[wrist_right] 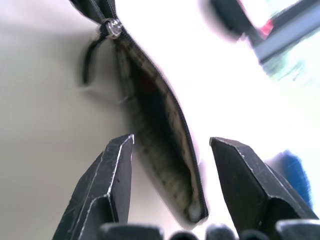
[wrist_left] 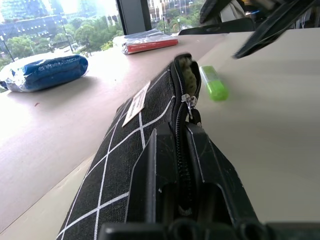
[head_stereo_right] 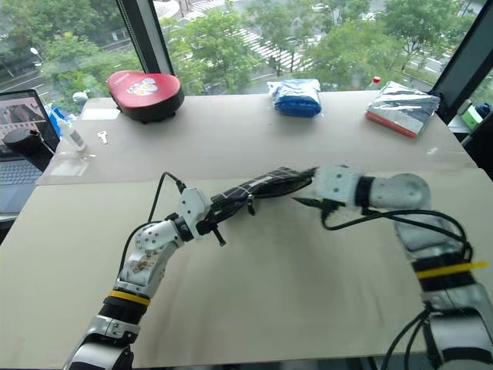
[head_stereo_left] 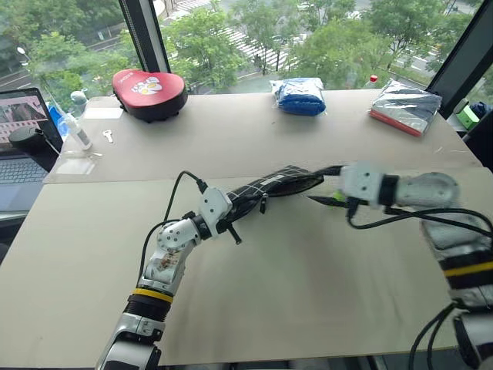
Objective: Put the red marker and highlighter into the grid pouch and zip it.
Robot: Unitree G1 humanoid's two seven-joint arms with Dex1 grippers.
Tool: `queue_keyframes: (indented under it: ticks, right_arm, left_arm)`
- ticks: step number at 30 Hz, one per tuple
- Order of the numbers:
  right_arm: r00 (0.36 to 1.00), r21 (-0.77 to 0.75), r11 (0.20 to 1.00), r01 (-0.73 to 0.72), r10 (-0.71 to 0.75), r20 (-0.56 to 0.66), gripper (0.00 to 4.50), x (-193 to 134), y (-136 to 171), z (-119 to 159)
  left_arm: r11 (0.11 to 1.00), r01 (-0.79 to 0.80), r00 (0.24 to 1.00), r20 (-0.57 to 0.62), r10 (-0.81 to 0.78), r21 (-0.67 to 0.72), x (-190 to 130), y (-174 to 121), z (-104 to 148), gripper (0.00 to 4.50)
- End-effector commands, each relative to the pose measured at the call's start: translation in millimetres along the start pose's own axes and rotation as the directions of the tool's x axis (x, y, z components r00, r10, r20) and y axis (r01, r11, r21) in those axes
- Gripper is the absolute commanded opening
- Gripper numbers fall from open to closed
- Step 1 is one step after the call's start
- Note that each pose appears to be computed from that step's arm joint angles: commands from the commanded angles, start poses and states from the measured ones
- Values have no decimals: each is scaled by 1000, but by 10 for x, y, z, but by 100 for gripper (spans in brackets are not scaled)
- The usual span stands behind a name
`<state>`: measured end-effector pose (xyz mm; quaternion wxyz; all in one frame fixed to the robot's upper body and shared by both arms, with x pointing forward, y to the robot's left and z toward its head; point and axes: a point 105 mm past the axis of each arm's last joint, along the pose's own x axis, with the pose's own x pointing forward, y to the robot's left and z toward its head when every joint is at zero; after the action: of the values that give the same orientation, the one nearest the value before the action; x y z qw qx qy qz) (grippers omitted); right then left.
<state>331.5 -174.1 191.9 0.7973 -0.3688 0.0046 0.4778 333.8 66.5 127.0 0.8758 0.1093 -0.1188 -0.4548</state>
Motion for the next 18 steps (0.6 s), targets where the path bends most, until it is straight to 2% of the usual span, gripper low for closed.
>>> queue_keyframes:
  ticks: [1,4,7,12,18]
  right_arm:
    - [990,140,988,62,-79,113,275,-211,-177,297]
    - [989,154,981,116,-128,74,275,-289,-265,236]
    - [987,102,983,154,-150,-50,275,-354,-354,-74]
    - [980,-61,998,23,-35,-195,275,-256,-312,-430]
    - [961,-177,981,-82,31,-273,275,-74,-412,-616]
  left_arm:
    - [1000,-9,999,45,8,16,21,15,121,0]
    - [1000,-9,999,45,9,13,28,13,117,0]
    - [1000,-7,999,46,6,13,37,16,117,0]
    - [1000,-1,999,46,0,15,45,15,117,0]
    - [999,-27,999,45,26,20,6,31,129,0]
